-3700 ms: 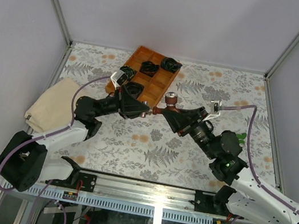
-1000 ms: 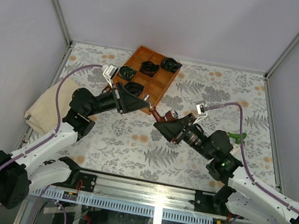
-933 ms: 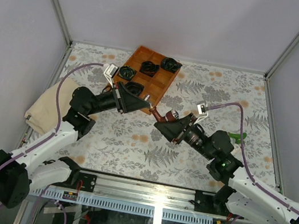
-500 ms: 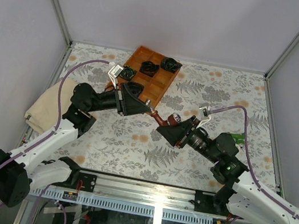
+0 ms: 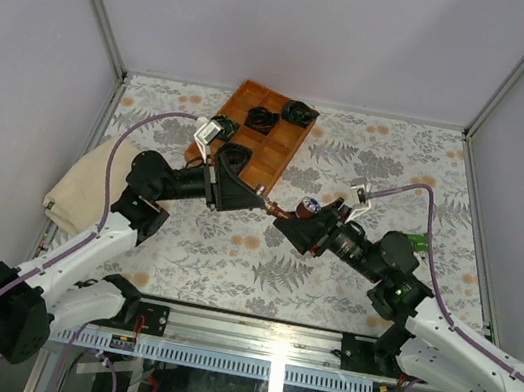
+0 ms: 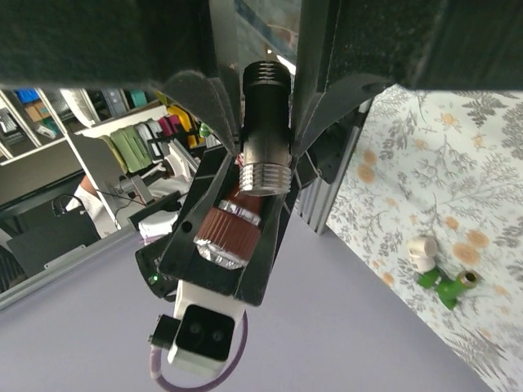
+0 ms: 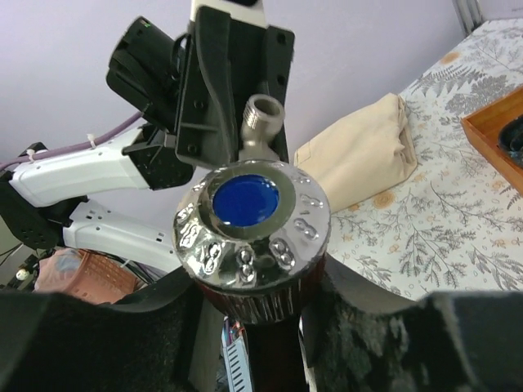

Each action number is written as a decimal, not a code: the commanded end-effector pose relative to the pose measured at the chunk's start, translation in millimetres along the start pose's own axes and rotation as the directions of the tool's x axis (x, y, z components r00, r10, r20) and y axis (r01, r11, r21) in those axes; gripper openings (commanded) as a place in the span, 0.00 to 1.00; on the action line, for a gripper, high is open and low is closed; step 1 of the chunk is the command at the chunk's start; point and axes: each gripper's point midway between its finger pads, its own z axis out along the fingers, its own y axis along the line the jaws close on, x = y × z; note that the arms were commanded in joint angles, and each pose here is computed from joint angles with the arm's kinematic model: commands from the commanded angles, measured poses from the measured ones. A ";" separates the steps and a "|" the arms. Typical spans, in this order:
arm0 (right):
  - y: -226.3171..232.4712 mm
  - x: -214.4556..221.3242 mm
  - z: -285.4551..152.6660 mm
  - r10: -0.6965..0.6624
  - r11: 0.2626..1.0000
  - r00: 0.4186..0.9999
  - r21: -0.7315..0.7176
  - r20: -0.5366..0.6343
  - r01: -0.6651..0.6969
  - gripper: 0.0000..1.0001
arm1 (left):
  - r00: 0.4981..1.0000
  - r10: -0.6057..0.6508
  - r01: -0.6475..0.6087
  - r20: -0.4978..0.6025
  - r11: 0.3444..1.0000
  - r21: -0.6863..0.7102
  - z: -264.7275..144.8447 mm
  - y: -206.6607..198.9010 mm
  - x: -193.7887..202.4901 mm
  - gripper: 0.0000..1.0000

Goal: Install the water faucets

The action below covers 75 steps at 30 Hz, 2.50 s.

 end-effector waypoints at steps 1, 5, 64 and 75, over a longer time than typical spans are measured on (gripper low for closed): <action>20.4 -32.3 2.5 -0.038 0.996 0.992 -0.073 0.124 0.048 0.45 | 0.999 -0.007 0.009 -0.042 0.999 0.037 -3.3 -8.8 12.8 0.00; 20.7 -31.6 2.8 -0.029 0.996 0.992 -0.075 0.120 0.038 0.28 | 0.999 -0.013 0.014 -0.032 1.000 0.025 -3.6 -6.3 12.5 0.00; 7.2 -31.1 15.0 -0.175 0.983 0.978 -0.029 0.116 0.179 0.00 | 0.940 -0.309 0.309 0.149 0.951 0.020 -4.6 -5.2 0.6 0.00; 14.7 -31.0 13.1 -0.128 0.989 0.985 -0.061 0.117 0.136 0.00 | 0.948 -0.287 0.284 0.138 0.958 0.045 -3.1 -13.1 -2.4 0.00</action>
